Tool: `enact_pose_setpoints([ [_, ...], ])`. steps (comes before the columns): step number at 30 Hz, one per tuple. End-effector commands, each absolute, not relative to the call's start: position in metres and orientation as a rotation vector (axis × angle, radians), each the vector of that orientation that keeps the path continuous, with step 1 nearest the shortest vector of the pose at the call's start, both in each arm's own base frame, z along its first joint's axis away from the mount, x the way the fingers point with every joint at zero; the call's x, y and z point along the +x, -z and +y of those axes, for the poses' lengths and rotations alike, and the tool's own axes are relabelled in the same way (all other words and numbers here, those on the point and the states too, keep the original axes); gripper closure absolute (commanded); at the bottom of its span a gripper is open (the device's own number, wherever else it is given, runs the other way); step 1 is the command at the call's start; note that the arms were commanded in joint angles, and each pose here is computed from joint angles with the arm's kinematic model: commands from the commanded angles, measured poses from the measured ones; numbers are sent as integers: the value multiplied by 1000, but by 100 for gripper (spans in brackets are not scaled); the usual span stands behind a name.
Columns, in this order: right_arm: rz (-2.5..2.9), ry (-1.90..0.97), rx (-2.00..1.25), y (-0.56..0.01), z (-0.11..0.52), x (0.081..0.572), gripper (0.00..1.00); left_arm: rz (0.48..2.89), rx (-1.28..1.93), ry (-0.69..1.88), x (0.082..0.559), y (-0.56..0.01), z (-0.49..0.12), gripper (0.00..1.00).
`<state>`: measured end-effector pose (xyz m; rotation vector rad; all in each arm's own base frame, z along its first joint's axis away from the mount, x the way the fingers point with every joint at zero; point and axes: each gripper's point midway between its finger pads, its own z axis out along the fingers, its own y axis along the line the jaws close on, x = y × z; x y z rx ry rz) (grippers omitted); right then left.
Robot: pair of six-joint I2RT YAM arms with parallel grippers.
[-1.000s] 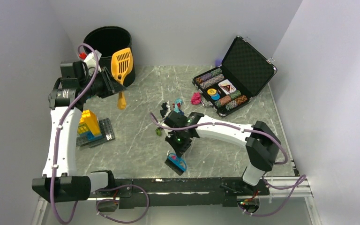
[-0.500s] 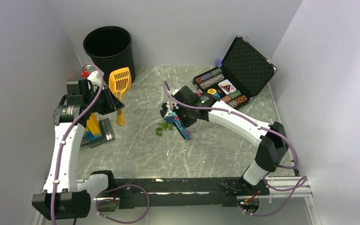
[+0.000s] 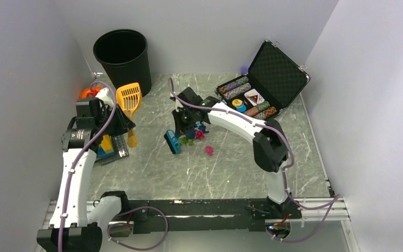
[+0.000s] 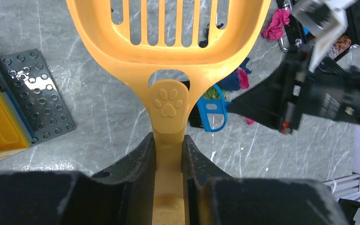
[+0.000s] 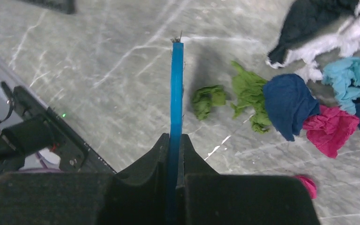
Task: Sweep away the paper scraps from the table
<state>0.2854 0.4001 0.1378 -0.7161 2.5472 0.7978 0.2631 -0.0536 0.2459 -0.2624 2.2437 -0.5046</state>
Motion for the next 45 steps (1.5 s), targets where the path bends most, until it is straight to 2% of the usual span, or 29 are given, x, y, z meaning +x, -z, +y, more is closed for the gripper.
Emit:
enact_pose_setpoints([
  [1, 2674, -865, -384, -122, 391, 314, 100, 2227, -227, 497, 264, -243, -54, 100],
  [4, 2745, -900, -195, -105, 363, 324, 100, 2251, -219, 515, 263, -233, -57, 100],
  [8, 2749, -748, -48, -104, 306, 329, 100, 2276, -196, 527, 263, -224, -64, 100],
  [11, 2755, -601, -9, -105, 267, 326, 100, 2312, -126, 504, 263, -216, -78, 100],
  [14, 2734, -610, -66, -116, 251, 319, 100, 2365, -32, 445, 261, -207, -95, 100],
  [20, 2537, -612, -172, -175, 236, 318, 100, 2447, 236, 399, 246, -187, -142, 100],
  [23, 2413, -616, -156, -209, 228, 319, 100, 2493, 421, 287, 229, -168, -168, 100],
  [28, 2161, -769, -128, -266, 230, 309, 100, 2547, 603, 71, 207, -135, -200, 100],
  [32, 2045, -902, -124, -284, 236, 296, 100, 2535, 681, -17, 199, -126, -219, 100],
  [37, 2114, -961, -144, -261, 245, 287, 100, 2524, 722, 34, 195, -130, -238, 100],
  [45, 2250, -1016, -125, -207, 251, 274, 100, 2442, 758, 285, 186, -158, -260, 100],
])
